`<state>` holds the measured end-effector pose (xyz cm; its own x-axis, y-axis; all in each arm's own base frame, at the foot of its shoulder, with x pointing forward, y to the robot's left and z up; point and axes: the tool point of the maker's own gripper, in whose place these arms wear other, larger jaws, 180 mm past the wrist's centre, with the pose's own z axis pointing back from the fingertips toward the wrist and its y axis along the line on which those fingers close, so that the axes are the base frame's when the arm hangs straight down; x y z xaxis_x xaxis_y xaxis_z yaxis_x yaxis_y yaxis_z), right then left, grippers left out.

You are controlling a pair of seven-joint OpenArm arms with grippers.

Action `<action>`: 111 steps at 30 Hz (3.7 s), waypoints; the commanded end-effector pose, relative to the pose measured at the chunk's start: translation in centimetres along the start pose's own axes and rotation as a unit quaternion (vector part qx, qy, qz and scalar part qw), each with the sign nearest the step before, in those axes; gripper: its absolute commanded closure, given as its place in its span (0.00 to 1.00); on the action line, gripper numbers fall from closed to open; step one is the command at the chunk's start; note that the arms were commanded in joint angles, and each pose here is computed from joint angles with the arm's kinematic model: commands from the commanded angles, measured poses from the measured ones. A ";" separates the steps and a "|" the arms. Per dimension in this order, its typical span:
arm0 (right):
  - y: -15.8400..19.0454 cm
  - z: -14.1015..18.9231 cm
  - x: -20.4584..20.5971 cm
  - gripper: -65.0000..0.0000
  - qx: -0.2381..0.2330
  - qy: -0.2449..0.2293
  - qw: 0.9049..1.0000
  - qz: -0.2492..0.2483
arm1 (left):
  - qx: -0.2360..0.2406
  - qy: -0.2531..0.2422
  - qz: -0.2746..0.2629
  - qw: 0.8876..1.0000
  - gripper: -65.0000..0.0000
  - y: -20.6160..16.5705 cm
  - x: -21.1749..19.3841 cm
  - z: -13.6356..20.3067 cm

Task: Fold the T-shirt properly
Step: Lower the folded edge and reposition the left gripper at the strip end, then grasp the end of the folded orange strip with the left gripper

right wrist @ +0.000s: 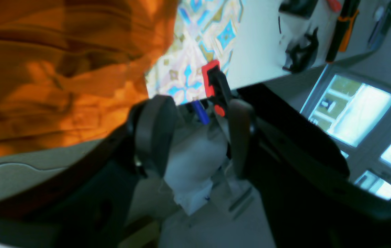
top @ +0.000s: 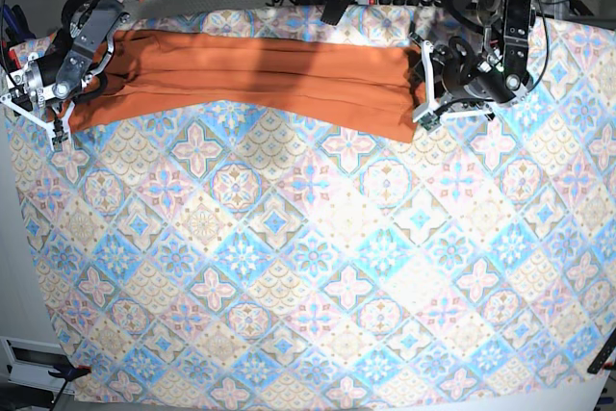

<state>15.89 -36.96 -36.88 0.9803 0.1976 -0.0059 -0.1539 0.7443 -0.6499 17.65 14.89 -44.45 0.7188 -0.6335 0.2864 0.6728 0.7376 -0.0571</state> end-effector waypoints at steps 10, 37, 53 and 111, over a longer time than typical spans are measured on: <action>-1.4 0.5 0.2 0.60 -0.021 -0.004 1.000 -0.007 | 0.012 0.002 -0.010 1.000 0.65 0.7 -0.6 0.8; -1.4 0.5 0.1 0.99 -0.021 -0.003 1.000 -0.006 | -0.046 -0.103 -0.040 0.993 0.86 -0.7 9.6 0.2; -1.4 0.4 0.0 0.99 -0.021 -0.001 1.000 -0.007 | -0.016 -0.043 -0.037 0.998 0.86 0.9 6.7 -2.2; -2.4 1.0 2.4 0.99 -0.026 -0.026 0.999 -0.026 | 0.011 -0.100 0.029 0.994 0.60 2.3 5.6 4.2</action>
<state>17.88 -37.30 -35.51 0.9811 0.1879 0.0468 -0.1090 0.7357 -0.6685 21.74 14.08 -39.78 0.7254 -0.5314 0.4374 0.6191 0.7816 -0.0771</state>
